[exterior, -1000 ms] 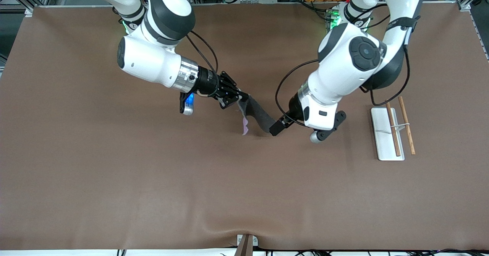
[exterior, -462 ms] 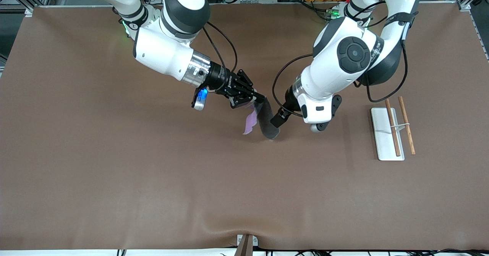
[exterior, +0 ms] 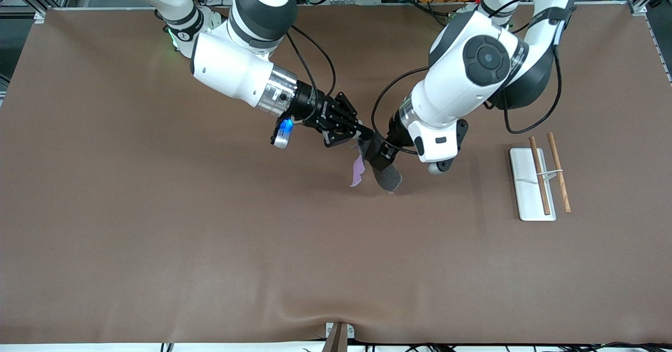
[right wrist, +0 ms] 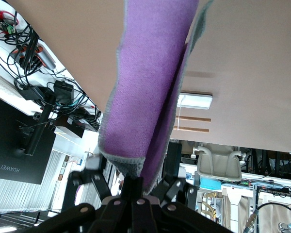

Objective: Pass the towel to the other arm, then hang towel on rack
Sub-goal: 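Grasp the towel with the left gripper and open the right gripper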

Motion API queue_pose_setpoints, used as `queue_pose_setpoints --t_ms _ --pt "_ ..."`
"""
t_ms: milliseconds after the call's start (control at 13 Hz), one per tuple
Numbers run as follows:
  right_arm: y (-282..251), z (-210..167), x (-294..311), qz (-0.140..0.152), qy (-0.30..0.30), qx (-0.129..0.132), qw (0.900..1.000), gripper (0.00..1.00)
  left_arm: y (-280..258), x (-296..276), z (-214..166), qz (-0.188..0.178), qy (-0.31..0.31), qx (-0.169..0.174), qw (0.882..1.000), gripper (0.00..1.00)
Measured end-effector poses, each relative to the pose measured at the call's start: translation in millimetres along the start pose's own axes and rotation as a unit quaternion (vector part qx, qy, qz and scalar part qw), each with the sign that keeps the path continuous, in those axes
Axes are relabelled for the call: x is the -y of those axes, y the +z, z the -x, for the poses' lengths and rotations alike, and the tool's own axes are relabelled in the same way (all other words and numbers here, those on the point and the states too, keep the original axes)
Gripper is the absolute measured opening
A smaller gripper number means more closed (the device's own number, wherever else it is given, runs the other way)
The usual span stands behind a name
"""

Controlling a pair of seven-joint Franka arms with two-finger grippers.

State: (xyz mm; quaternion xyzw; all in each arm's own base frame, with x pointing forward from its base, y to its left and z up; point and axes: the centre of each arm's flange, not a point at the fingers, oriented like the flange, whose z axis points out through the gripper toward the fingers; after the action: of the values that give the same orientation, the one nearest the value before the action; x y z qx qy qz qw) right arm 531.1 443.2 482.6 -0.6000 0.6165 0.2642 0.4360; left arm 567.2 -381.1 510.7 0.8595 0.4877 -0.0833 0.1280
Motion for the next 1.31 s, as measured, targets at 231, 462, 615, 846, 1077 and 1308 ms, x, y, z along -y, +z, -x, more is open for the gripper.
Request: queue_pose_setpoints --t_ms 231,462,615,846,1077,1308 --pt "-0.5 -1.0 1.1 -0.001 0.000 -0.001 1.000 0.01 -3.3 3.9 24.6 -0.002 -0.012 0.009 1.000 0.65" --pt "0.2 -1.2 0.5 0.001 0.000 -0.001 1.000 0.01 -3.3 3.8 24.8 -0.001 -0.018 0.009 1.000 0.59" --pt "1.9 -0.8 -1.6 0.006 0.000 0.000 1.000 0.01 -3.9 3.5 24.2 0.000 -0.018 0.009 1.000 0.40" --pt "3.6 0.0 -3.9 0.011 -0.001 0.001 1.000 0.01 -4.1 3.3 23.2 0.001 -0.019 0.008 1.000 0.06" --pt "3.6 0.1 -3.8 0.011 -0.001 0.001 1.000 0.01 -4.8 3.2 22.8 0.001 -0.019 0.008 1.000 0.07" --pt "1.7 -4.0 0.2 0.005 0.001 -0.003 1.000 0.01 -15.9 5.2 16.1 0.001 -0.007 0.007 1.000 0.07"
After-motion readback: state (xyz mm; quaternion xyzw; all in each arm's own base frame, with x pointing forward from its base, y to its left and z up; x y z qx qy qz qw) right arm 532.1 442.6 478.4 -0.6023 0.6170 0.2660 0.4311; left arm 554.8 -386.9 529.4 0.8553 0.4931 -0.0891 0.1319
